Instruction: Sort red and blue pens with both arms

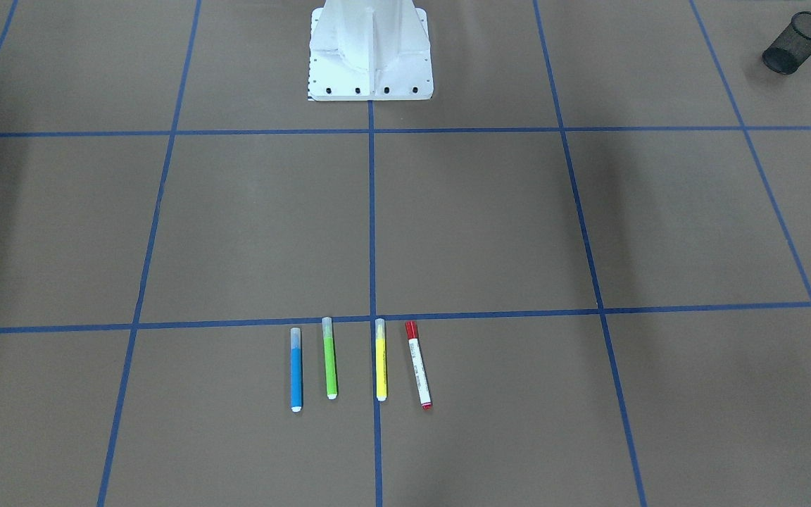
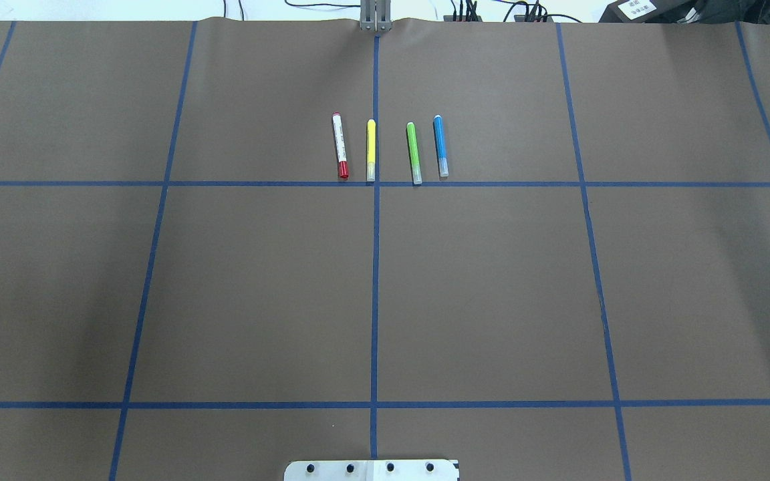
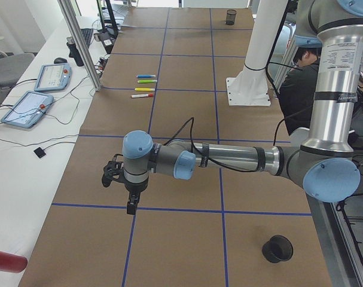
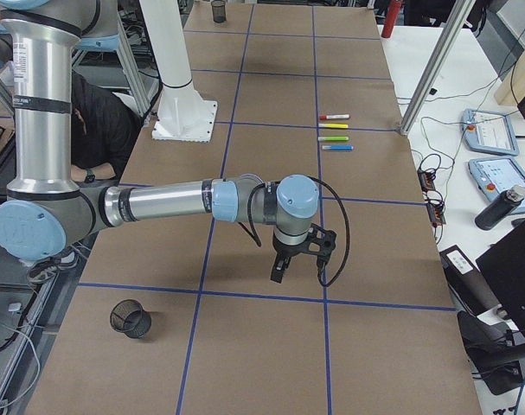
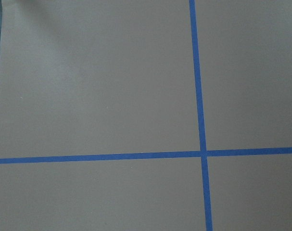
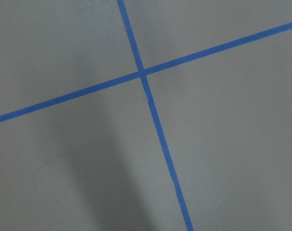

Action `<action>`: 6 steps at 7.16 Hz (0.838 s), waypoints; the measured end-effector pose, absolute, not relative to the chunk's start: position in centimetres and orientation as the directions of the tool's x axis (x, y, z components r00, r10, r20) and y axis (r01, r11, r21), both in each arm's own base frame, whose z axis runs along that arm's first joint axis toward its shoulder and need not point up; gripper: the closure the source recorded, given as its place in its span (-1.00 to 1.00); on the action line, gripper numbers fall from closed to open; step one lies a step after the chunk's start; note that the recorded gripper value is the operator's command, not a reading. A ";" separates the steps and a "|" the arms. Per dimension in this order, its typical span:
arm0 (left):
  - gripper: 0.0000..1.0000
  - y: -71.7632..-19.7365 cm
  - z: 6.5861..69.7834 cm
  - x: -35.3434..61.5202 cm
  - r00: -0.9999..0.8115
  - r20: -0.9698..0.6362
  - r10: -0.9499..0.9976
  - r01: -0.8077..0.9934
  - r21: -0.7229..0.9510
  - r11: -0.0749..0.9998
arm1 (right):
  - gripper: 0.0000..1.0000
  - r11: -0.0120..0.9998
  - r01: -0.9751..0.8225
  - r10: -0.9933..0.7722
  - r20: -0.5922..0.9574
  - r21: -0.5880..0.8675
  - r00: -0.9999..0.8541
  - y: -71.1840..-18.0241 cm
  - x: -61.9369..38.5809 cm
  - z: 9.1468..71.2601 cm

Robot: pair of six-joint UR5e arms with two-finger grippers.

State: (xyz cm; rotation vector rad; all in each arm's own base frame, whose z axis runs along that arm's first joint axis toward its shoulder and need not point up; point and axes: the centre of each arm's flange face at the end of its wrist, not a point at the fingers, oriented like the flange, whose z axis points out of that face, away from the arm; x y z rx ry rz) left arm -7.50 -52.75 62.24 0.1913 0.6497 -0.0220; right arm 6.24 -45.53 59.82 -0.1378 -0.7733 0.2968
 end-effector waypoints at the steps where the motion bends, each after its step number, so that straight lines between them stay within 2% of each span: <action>1: -1.00 -52.7 62.3 -7.5 0.796 -0.604 0.040 0.080 0.170 0.982 | -0.99 0.949 -0.214 0.316 0.666 -0.232 0.676 -45.4 6.3 59.9; 6: -1.00 -52.7 62.3 -7.5 0.795 -0.605 0.040 0.080 0.169 0.982 | -0.99 0.949 -0.216 0.316 0.665 -0.231 0.677 -45.3 6.4 59.9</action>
